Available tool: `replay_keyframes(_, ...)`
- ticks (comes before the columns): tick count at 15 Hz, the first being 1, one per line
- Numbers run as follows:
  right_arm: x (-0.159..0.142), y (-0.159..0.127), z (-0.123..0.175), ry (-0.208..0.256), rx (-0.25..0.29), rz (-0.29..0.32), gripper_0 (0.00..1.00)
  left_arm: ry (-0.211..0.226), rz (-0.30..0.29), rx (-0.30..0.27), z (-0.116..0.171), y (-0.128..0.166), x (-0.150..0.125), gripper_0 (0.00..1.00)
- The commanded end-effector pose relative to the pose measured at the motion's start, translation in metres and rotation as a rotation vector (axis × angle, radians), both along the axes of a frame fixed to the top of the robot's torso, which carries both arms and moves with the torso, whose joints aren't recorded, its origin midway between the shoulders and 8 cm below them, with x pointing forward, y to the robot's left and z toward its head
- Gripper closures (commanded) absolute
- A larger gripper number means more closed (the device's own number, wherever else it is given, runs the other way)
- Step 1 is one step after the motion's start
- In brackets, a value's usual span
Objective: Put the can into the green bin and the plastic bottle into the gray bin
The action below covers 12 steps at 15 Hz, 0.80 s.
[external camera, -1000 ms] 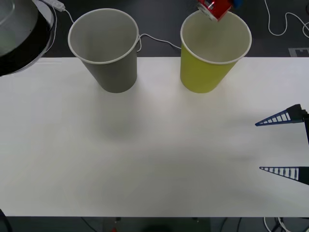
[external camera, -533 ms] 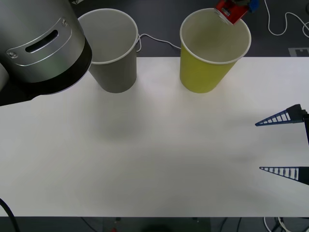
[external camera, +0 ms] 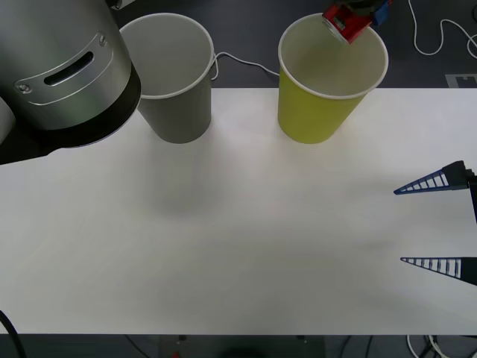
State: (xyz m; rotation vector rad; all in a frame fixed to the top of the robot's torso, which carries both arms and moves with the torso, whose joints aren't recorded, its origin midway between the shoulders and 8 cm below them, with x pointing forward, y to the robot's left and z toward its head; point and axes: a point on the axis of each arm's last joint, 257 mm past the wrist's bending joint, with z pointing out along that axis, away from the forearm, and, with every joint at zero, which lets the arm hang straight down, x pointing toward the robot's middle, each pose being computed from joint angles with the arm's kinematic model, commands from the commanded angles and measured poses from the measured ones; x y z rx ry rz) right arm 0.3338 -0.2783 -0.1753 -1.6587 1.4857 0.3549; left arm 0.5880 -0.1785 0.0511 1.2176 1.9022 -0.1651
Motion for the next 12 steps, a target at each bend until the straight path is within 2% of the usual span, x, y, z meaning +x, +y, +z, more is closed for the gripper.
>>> replay_keyframes(1, 0.000, 0.000, 0.000, 0.000, 0.000, 0.000, 0.00, 0.010, -0.002, 0.025, -0.004, 0.006, -0.001, 0.00)
replay_keyframes(5, 0.000, 0.000, 0.000, 0.000, 0.000, 0.000, 0.00, 0.035, -0.015, 0.030, -0.001, 0.015, -0.004, 0.00)
replay_keyframes(10, 0.000, 0.000, 0.000, 0.000, 0.000, 0.000, 0.00, 0.120, -0.096, -0.020, 0.033, 0.057, -0.020, 0.00)
replay_keyframes(12, 0.000, 0.000, 0.000, 0.000, 0.000, 0.000, 0.00, 0.192, -0.118, -0.058, 0.041, 0.089, -0.030, 0.00)
